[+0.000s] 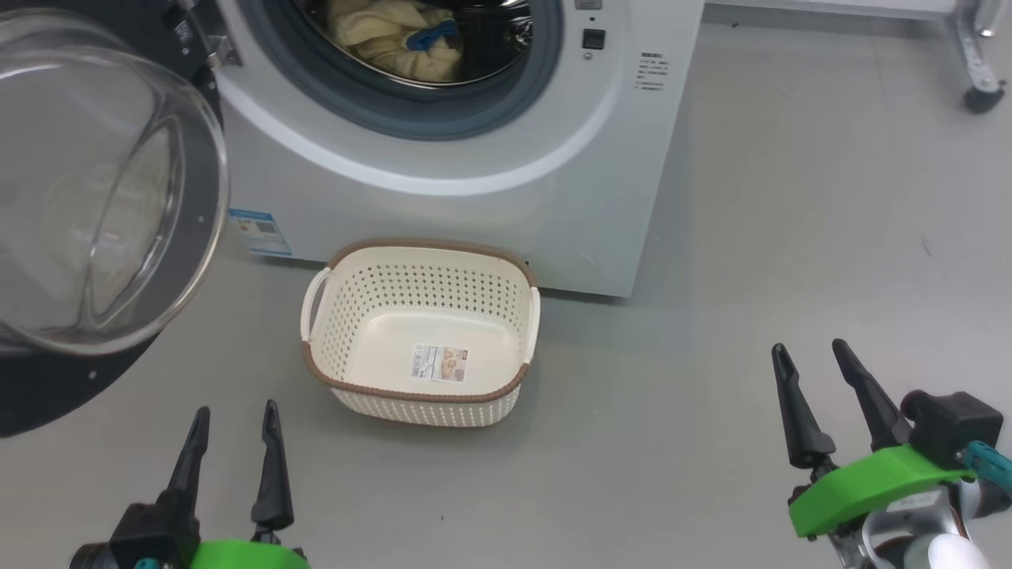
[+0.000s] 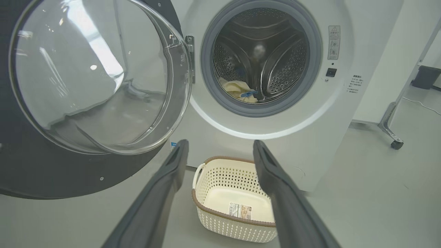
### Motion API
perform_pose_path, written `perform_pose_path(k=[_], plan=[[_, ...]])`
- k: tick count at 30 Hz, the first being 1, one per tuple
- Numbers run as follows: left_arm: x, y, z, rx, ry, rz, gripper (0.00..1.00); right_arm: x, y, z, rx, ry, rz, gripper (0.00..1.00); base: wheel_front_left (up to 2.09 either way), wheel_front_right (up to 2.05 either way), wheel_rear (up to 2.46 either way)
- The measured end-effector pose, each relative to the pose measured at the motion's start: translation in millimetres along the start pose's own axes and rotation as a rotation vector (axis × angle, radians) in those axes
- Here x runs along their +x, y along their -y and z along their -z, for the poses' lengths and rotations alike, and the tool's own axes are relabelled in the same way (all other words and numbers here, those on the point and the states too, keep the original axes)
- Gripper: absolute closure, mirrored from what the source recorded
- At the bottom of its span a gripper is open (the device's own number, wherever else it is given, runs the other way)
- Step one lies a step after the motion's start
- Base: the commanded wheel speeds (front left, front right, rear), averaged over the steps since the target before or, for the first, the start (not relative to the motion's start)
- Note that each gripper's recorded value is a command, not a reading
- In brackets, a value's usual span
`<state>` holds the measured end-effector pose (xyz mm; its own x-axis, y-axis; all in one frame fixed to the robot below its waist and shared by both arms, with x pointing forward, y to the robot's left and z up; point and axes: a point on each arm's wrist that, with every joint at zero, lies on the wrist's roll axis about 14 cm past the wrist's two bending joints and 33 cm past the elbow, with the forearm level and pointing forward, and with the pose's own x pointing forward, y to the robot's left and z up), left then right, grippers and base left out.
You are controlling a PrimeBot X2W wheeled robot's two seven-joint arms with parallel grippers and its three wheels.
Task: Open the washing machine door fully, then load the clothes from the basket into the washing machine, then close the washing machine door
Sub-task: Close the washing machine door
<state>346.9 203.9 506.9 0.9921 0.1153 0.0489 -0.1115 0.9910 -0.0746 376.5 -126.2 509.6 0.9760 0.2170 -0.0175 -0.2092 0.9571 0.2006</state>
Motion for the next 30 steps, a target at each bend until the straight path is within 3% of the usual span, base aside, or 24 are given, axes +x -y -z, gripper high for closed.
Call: perform_pose_path(k=[18, 23, 30], plan=[[-67, -86, -14, 0.021, 0.029, -0.296, 0.00, 40, -103, 15, 0.001, -0.052, -0.318, 0.00, 0.00, 0.00, 0.00], [-86, -100, -16, 0.019, 0.038, -0.353, 0.00, 41, -128, 15, -0.004, -0.056, -0.389, 0.00, 0.00, 0.00, 0.00], [-95, -103, -16, 0.012, 0.043, -0.372, 0.00, 40, -137, 13, -0.005, -0.054, -0.415, 0.00, 0.00, 0.00, 0.00]])
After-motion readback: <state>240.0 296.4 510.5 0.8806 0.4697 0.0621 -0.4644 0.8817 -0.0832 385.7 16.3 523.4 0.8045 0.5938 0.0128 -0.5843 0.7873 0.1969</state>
